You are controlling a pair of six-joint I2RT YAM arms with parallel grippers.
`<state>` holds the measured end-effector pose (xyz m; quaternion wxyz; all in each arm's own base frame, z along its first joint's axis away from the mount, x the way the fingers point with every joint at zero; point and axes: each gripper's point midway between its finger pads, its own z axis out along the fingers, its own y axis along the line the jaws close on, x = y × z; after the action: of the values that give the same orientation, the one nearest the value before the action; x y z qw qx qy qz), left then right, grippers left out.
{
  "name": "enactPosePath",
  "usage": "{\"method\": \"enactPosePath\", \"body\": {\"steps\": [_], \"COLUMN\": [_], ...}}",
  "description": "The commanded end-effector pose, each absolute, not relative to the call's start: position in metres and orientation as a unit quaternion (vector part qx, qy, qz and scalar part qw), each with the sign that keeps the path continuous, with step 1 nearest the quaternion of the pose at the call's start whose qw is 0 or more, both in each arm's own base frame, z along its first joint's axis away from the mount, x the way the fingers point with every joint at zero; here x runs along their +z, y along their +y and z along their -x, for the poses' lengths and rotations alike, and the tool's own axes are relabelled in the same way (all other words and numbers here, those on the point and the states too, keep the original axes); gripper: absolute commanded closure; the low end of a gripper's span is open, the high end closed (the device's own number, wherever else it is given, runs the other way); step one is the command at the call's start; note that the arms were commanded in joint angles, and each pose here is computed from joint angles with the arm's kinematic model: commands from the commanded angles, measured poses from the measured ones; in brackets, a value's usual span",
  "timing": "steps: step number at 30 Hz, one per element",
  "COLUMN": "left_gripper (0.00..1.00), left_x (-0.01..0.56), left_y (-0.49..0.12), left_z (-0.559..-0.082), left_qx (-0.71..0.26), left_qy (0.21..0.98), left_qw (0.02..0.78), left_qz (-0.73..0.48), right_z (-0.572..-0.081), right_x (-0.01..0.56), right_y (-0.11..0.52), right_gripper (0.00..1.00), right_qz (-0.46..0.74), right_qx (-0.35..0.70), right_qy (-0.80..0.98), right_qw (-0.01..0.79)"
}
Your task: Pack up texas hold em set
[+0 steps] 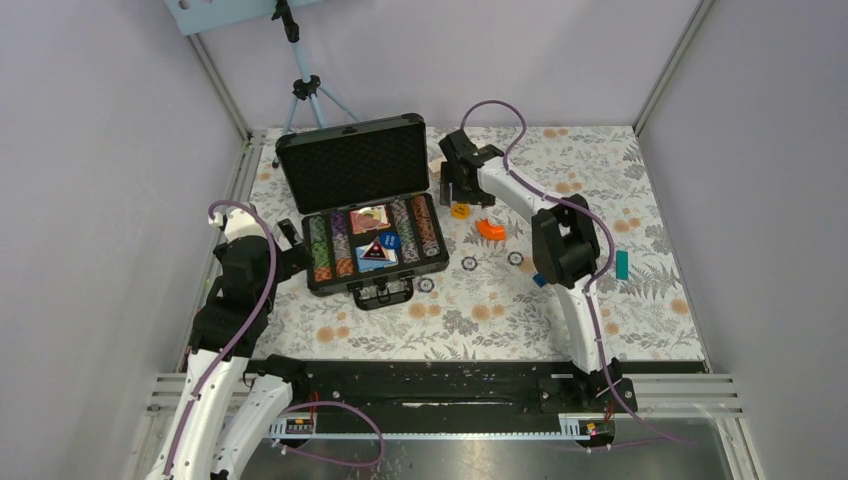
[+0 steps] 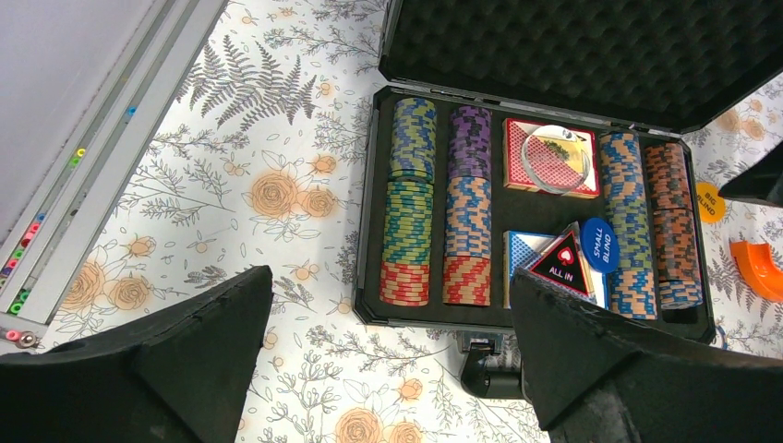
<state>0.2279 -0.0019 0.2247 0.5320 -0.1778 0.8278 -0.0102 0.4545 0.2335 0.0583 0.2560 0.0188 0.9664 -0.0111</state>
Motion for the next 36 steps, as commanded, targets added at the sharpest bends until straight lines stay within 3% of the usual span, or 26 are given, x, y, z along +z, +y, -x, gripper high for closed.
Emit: {"method": "enactPosePath", "body": {"steps": [1, 8, 18, 23, 33, 36], "left_gripper": [0.01, 0.01, 0.01, 0.01, 0.01, 0.01], "left_x": [0.228, 0.229, 0.228, 0.229, 0.229, 0.229], "left_y": [-0.001, -0.002, -0.002, -0.002, -0.002, -0.002], "left_z": [-0.234, -0.234, -0.234, -0.234, -0.234, -0.234], "left_qx": [-0.007, -0.008, -0.009, -0.010, -0.009, -0.009], "left_qy": [0.821, 0.821, 0.821, 0.820, 0.821, 0.821], "left_qw": [0.544, 0.544, 0.544, 0.545, 0.545, 0.545], "left_qz": [0.174, 0.174, 0.174, 0.174, 0.173, 0.173], "right_z": [-0.468, -0.482, -0.473, -0.470, -0.470, -0.471], "right_x": [0.051, 0.038, 0.030, 0.028, 0.025, 0.028], "right_y": [0.244, 0.254, 0.244, 0.241, 0.227, 0.224], "right_gripper": [0.12, 0.17, 0.39, 0.45, 0.49, 0.43], "right_qz": [-0.030, -0.039, -0.051, -0.047, -0.057, -0.060], "right_qx": [0.002, -0.007, -0.028, -0.033, -0.048, -0.047], "right_qy": [0.971, 0.974, 0.978, 0.980, 0.981, 0.981], "right_qw": [0.239, 0.222, 0.198, 0.189, 0.176, 0.179]}}
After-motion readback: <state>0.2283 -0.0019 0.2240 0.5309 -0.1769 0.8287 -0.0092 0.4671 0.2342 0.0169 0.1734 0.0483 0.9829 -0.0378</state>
